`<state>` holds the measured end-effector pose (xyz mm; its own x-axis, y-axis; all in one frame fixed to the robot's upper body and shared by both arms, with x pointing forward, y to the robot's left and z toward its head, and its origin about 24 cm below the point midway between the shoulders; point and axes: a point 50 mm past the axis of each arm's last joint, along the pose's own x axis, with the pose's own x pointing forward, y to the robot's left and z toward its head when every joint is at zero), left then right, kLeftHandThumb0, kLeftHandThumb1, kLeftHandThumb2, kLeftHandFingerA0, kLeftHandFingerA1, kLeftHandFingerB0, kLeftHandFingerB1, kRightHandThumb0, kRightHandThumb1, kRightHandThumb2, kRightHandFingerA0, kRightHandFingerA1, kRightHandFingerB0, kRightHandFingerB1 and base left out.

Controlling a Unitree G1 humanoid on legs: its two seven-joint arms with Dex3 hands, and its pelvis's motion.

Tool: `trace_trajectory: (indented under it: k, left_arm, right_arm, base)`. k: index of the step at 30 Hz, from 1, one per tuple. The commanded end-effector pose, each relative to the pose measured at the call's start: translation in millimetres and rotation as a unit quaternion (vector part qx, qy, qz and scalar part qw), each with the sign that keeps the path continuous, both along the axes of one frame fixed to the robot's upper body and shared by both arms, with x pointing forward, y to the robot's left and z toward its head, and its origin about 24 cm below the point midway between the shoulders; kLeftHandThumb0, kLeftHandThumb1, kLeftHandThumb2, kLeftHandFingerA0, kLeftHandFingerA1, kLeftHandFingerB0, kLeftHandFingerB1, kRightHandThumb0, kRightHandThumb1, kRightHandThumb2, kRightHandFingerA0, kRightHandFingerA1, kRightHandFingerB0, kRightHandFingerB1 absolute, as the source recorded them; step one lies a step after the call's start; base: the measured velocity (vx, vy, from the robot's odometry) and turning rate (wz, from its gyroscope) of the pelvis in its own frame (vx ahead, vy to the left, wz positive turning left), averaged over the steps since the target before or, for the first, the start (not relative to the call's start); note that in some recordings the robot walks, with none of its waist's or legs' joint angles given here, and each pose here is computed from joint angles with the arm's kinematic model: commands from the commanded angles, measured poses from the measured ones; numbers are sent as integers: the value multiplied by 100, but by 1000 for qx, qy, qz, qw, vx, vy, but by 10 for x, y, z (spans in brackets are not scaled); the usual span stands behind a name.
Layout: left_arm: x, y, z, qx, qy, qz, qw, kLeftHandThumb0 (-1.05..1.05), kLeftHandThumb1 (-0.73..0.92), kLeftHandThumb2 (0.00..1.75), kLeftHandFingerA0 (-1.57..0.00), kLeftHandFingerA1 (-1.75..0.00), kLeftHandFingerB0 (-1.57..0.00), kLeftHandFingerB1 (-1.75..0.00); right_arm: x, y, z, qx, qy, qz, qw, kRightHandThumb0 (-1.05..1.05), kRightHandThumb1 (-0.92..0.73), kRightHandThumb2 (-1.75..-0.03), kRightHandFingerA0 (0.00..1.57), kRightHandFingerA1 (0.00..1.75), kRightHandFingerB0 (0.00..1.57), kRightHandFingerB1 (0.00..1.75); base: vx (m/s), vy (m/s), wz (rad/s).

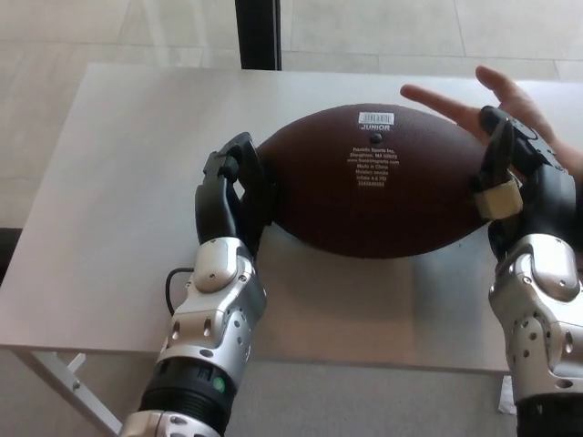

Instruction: The robot uses both its hands to grab the left and right ends of a football kept in the middle of the desk infront of it, lifts it up and places it in the palm of a person

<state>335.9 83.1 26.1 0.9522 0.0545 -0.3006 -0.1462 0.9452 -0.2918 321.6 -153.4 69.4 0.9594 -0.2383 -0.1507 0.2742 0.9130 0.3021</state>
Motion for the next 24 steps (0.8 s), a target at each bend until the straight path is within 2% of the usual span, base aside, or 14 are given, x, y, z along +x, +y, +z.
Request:
trace_trajectory:
  k: [1,3,8,10,11,12,15,17,19,20,21,22,23,24]
  left_arm:
    - [240,-774,577,-33,-12,-123,992,-58,83,64,-41,-90,-36,-62]
    - [313,-766,710,-47,-16,-113,992,-61,84,65,-57,-100,-44,-68]
    - [401,-769,909,-56,-37,-114,991,-57,86,65,-53,-95,-38,-59]
    - [414,-754,917,-59,-35,-115,991,-58,85,65,-56,-90,-40,-55]
    - [437,-735,956,-52,-40,-127,990,-60,90,66,-52,-86,-38,-52]
    - [464,-727,1021,-45,-41,-132,989,-62,89,66,-54,-94,-41,-61]
    - [509,-721,1138,-25,-42,-137,989,-63,92,68,-53,-96,-41,-64]
    - [534,-722,1233,-10,-49,-143,989,-59,92,67,-50,-86,-37,-54]
    - [554,-720,1303,-12,-56,-143,988,-63,90,66,-50,-85,-40,-55]
    - [564,-720,1347,-9,-73,-150,986,-64,84,65,-47,-85,-34,-48]
    - [573,-723,1370,-12,-72,-148,986,-65,69,105,-49,-80,-30,-57]
    - [586,-725,1408,-9,-70,-145,987,-65,86,65,-52,-95,-36,-49]
    - [593,-727,1435,-9,-69,-143,987,-63,88,66,-54,-107,-41,-60]
    - [600,-730,1458,-12,-66,-142,988,-63,88,66,-54,-107,-41,-60]
  right_arm:
    - [183,289,586,90,-110,39,989,-76,-76,-63,72,80,58,47]
    - [217,271,708,90,-135,36,986,-71,-78,-63,71,81,54,47]
    - [261,246,882,94,-165,40,981,-73,-78,-63,70,83,51,47]
    - [264,251,909,92,-167,39,981,-74,-77,-63,70,82,52,46]
    - [281,256,948,98,-169,33,980,-77,-74,-62,73,80,56,45]
    - [303,249,992,102,-174,28,979,-79,-74,-62,76,77,59,46]
    - [340,236,1069,105,-185,22,977,-80,-74,-63,75,77,59,47]
    - [348,238,1148,109,-192,15,975,-78,-75,-63,75,78,60,49]
    - [362,240,1202,113,-201,8,973,-77,-75,-63,77,80,59,48]
    - [371,243,1234,113,-204,7,972,-77,-75,-64,80,82,59,47]
    - [375,242,1256,106,-205,3,973,-80,-59,-90,79,83,53,56]
    - [383,238,1291,102,-204,-2,974,-77,-77,-64,81,81,56,46]
    - [390,232,1313,101,-204,-4,974,-78,-78,-63,78,79,57,46]
    - [396,225,1330,100,-205,-6,974,-78,-78,-63,78,79,57,46]
  base:
    - [0,0,0]
    - [0,0,0]
    - [0,0,0]
    - [0,0,0]
    - [0,0,0]
    - [0,0,0]
    - [0,0,0]
    - [0,0,0]
    - [0,0,0]
    - [0,0,0]
    - [0,0,0]
    - [0,0,0]
    - [0,0,0]
    - [0,0,0]
